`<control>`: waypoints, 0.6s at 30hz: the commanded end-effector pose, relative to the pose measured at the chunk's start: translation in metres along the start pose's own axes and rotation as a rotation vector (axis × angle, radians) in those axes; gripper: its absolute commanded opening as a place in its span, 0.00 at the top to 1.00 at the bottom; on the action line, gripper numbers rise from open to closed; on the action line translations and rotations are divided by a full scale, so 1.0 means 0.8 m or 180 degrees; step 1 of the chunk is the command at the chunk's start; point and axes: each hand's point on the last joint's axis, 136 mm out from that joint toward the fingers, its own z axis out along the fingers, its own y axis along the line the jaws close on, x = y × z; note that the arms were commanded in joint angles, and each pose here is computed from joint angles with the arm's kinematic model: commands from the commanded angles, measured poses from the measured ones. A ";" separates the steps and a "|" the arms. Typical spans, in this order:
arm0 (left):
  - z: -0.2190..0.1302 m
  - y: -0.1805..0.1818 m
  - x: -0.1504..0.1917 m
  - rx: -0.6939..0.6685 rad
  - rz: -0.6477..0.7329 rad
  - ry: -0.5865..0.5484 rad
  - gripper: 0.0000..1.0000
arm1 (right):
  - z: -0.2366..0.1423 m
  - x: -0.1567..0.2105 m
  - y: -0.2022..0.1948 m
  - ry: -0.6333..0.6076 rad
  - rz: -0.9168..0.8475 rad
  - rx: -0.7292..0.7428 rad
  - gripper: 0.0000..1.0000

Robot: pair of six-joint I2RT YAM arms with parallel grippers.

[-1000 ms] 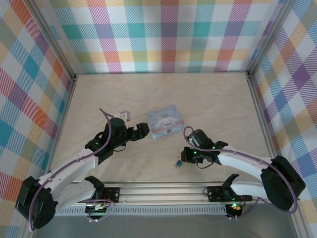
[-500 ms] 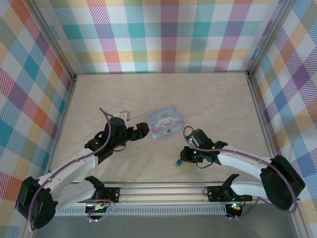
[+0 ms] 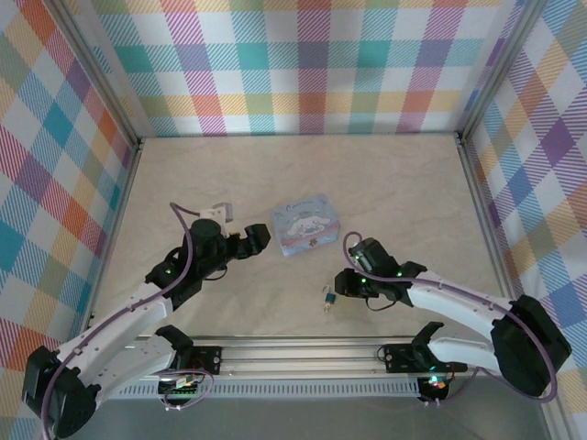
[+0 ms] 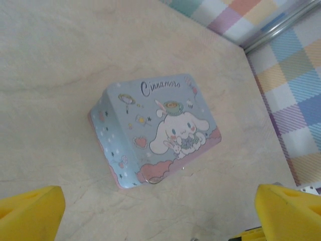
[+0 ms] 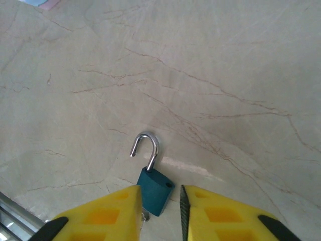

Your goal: Unlock a padlock with a key

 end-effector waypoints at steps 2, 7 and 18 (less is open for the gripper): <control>-0.024 0.001 -0.026 -0.0130 0.0086 -0.0291 0.03 | -0.026 -0.028 0.012 -0.0303 -0.0239 0.0063 0.67; -0.051 0.008 -0.043 -0.0189 0.0076 -0.0596 0.03 | -0.059 -0.066 0.023 -0.0762 -0.0473 0.0112 0.55; -0.082 0.037 -0.058 -0.0568 0.0285 -0.0881 0.00 | -0.131 -0.162 -0.004 -0.1701 -0.0731 0.0540 0.24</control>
